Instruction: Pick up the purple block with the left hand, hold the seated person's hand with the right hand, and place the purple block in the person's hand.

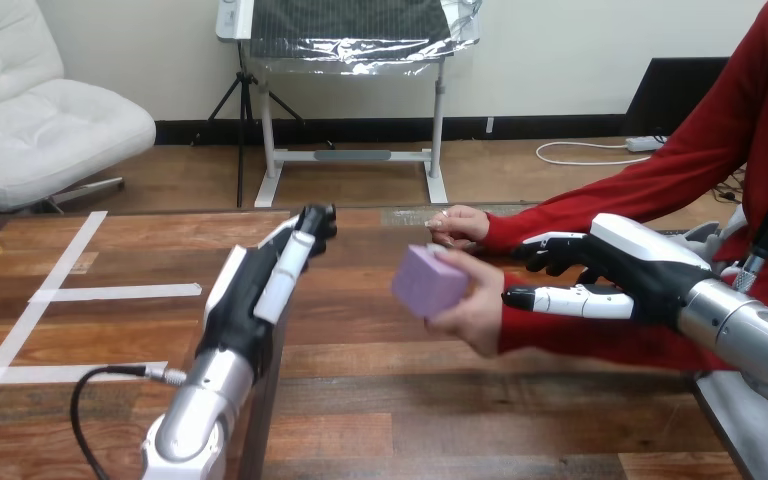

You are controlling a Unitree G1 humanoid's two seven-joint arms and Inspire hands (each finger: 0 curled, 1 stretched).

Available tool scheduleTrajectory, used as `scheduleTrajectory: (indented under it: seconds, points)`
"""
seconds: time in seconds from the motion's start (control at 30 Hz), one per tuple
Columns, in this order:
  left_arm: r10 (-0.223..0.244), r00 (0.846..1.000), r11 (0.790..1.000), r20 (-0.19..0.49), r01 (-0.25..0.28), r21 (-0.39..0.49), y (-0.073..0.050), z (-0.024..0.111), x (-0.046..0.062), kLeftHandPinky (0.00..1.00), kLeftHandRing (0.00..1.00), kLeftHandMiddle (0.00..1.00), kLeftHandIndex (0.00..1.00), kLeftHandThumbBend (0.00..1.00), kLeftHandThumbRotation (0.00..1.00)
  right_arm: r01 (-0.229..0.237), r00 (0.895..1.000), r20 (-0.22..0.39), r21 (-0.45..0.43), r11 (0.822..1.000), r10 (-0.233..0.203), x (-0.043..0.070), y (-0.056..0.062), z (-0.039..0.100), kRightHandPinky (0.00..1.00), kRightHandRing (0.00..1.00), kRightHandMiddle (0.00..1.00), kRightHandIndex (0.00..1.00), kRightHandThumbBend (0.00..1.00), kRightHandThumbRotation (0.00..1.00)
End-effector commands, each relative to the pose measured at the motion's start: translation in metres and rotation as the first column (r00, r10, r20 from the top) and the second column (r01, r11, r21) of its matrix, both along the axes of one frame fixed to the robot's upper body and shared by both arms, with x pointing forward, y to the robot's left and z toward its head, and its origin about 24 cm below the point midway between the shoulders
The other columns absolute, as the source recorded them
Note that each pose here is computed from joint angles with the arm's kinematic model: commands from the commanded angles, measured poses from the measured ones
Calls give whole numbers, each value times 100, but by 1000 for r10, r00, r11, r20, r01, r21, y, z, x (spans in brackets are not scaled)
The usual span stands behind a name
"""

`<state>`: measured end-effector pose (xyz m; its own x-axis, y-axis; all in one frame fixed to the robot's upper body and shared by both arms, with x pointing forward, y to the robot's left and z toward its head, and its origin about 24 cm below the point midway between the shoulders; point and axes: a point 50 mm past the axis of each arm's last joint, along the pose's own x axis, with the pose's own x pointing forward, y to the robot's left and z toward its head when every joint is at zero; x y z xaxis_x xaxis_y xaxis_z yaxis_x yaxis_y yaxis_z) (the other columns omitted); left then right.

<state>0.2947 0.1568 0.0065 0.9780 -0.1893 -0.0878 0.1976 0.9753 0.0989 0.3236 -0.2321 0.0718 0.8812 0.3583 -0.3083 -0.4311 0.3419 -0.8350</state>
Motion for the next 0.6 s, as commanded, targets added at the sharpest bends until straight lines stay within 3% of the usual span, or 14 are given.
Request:
scheduleTrajectory:
  seconds: [0.0,0.2,0.57]
  points:
    - [-14,996,1000,91,13,4,0,21,6,93,88,85,83,52,94,-19,992,122,36,999,15,7,3,32,69,83,83,86,100,100]
    - [1,996,1000,91,1,-22,1,18,2,92,86,84,81,51,93,-26,990,142,62,998,17,6,3,37,69,82,83,85,100,100]
    - [42,992,996,116,-32,-87,3,19,-8,87,82,81,76,49,83,-24,983,183,204,979,-14,-5,6,44,69,82,85,86,100,98]
